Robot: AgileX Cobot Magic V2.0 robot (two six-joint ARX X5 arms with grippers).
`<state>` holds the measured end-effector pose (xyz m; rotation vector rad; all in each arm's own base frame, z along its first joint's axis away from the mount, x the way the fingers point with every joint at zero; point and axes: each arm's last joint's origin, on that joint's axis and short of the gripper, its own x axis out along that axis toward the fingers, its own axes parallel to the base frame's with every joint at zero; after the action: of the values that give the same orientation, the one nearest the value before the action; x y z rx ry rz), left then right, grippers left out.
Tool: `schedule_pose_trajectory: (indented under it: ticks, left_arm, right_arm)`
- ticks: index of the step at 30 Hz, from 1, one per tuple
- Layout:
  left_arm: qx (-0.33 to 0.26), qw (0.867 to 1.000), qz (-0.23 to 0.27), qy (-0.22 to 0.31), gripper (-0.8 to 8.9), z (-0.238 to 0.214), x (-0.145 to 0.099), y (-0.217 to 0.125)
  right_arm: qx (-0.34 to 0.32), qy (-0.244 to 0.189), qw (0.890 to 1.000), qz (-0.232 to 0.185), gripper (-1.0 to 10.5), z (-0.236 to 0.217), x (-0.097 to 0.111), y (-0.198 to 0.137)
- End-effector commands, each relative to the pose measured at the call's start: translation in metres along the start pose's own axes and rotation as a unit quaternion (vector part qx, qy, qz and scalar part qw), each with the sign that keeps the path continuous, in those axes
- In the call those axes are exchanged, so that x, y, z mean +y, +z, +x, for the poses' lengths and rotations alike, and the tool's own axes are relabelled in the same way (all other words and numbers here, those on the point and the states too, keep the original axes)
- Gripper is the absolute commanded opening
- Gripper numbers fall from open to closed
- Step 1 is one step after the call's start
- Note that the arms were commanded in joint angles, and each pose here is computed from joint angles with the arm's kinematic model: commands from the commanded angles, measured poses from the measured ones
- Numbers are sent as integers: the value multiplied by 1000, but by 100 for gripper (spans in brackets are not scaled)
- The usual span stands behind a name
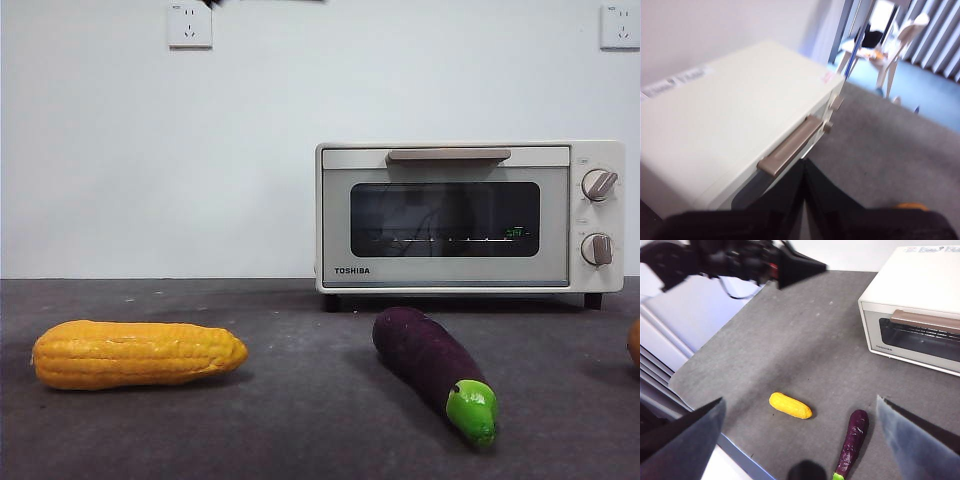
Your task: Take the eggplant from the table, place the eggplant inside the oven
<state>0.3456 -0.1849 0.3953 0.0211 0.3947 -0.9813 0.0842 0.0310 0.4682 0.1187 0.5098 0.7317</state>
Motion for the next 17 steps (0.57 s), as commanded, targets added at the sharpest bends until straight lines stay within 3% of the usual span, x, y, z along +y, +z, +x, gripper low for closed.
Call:
schedule_pose_trajectory:
  ticks: [1,17]
  left_arm:
    - [16,999,29,0,-5,26,1,-7]
    - [11,998,60,22,-5,100,6,-37]
  right_arm:
    - [-4,1,1000,-5,509,-1,1,1]
    - [4,-3,1000,-8,508,-1,1,-1]
